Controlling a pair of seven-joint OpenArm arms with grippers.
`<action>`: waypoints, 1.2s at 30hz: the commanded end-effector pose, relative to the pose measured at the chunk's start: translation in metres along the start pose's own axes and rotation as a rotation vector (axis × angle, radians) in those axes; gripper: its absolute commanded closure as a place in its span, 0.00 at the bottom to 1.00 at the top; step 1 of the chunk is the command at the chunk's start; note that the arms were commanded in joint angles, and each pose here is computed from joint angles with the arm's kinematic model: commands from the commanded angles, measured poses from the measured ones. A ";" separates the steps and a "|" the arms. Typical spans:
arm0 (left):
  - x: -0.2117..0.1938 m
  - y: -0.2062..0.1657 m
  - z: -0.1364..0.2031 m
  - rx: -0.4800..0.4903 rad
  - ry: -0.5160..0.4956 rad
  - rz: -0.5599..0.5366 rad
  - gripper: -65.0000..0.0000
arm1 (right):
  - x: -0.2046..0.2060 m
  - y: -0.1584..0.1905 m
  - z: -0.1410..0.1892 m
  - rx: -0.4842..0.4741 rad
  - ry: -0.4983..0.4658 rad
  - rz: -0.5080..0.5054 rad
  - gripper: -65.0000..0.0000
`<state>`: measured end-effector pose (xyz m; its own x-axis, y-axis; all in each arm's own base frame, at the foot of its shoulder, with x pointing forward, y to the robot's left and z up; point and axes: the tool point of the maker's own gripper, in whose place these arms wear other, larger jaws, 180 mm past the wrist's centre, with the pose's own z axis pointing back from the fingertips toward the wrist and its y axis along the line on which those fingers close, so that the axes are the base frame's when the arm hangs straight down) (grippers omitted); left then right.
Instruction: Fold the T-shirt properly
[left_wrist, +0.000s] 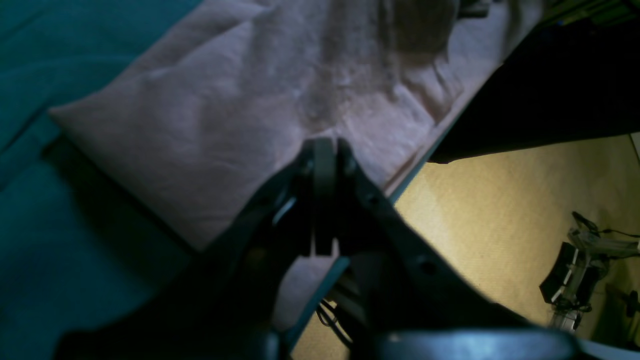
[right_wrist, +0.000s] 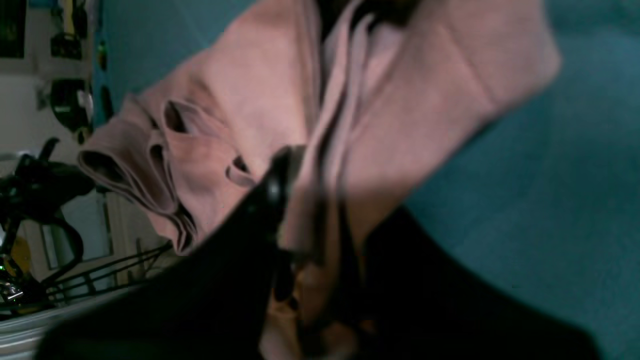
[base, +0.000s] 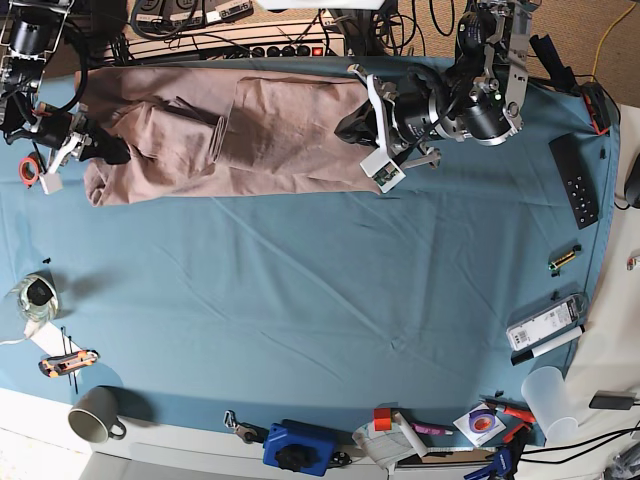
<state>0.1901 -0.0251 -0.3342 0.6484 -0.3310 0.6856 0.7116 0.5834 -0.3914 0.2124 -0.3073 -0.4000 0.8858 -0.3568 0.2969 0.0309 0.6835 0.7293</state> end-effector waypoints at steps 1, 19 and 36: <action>0.014 -0.005 0.003 -0.015 -0.051 -0.018 1.00 | -0.017 -0.004 -0.003 -0.013 0.070 -0.032 0.99; 0.029 0.003 0.019 0.043 -0.105 -0.034 1.00 | 0.104 -0.038 0.070 -0.339 -0.262 0.095 1.00; 0.022 0.049 0.058 0.178 -0.175 0.110 1.00 | 0.136 0.055 0.090 -0.060 -0.414 0.284 1.00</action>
<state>0.2200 0.0411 -0.3146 0.6810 -0.1479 0.7172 0.5536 0.7450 -0.3721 0.2860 -0.3662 -0.2852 0.6458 -0.3776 0.6636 -0.1220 0.8070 0.5779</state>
